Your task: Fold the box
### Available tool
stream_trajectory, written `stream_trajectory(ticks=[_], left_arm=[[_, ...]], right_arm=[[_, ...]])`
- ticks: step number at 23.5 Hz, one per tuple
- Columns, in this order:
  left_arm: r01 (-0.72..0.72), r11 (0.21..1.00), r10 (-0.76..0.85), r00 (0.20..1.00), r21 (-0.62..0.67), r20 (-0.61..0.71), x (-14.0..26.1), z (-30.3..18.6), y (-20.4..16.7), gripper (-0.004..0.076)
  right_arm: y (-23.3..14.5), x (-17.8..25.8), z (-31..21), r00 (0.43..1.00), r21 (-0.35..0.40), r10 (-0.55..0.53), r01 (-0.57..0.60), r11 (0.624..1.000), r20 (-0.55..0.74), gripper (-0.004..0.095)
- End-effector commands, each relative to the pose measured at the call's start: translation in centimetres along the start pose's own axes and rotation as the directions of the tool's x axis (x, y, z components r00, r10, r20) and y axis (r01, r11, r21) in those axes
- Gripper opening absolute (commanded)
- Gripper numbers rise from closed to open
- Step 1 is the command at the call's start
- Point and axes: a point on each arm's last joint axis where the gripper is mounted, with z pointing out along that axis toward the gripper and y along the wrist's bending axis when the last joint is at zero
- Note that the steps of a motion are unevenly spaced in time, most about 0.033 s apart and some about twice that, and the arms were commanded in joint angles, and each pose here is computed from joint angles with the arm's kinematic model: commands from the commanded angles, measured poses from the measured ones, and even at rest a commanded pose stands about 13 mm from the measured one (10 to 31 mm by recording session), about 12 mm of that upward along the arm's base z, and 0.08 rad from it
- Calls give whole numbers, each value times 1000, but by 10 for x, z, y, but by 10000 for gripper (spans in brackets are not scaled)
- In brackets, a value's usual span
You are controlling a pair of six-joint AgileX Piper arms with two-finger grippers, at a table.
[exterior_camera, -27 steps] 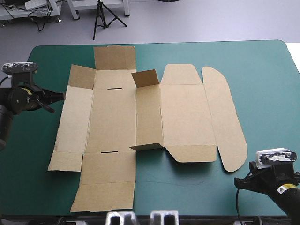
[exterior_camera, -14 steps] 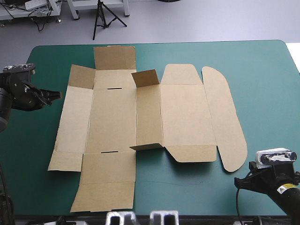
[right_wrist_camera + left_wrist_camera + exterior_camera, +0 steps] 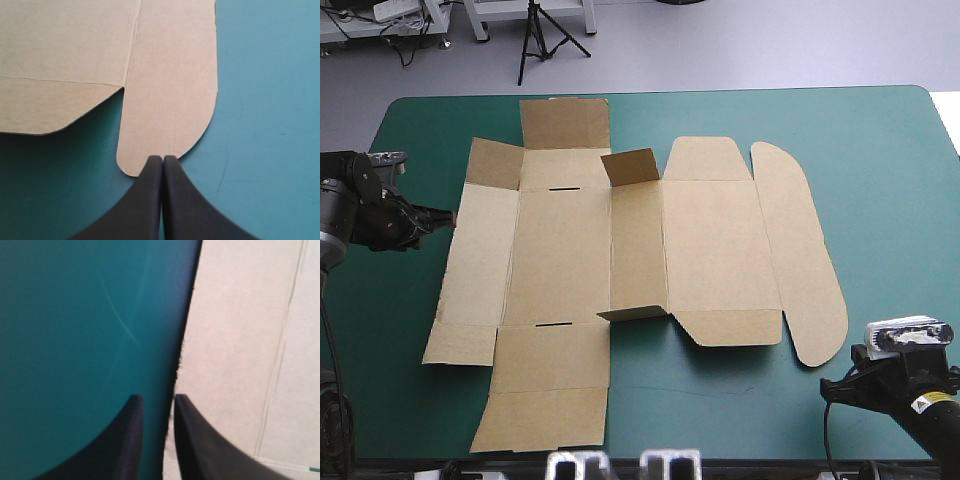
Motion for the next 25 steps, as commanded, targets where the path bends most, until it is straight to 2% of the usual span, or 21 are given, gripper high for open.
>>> stream_trajectory(ticks=[1, 4, 9, 12, 18, 25], left_arm=[[16, 1000, -17, 998, 25, 52, -5, -11, -1, 353], [25, 999, -26, 999, 29, 43, -7, -7, -1, 436], [22, 999, -22, 999, 29, -24, -4, 15, -3, 437], [19, 999, -17, 996, 26, -89, 5, 50, -4, 437], [0, 1000, 4, 991, 30, -134, 22, 86, -7, 437], [76, 969, -29, 980, 235, -196, 22, 105, -28, 436]], right_arm=[[-1, -12, -5, 997, 12, -2, 1, 1000, 73, -19], [-1, -12, -5, 997, 12, -2, 1, 1000, 73, -19], [-1, -12, -5, 997, 12, -2, 1, 1000, 73, -18], [-1, -12, -5, 997, 15, -5, 3, 1000, 72, -18], [-1, -12, -4, 998, 15, -4, 3, 1000, 69, -18], [-1, -12, -4, 998, 15, -4, 3, 1000, 67, -18]])
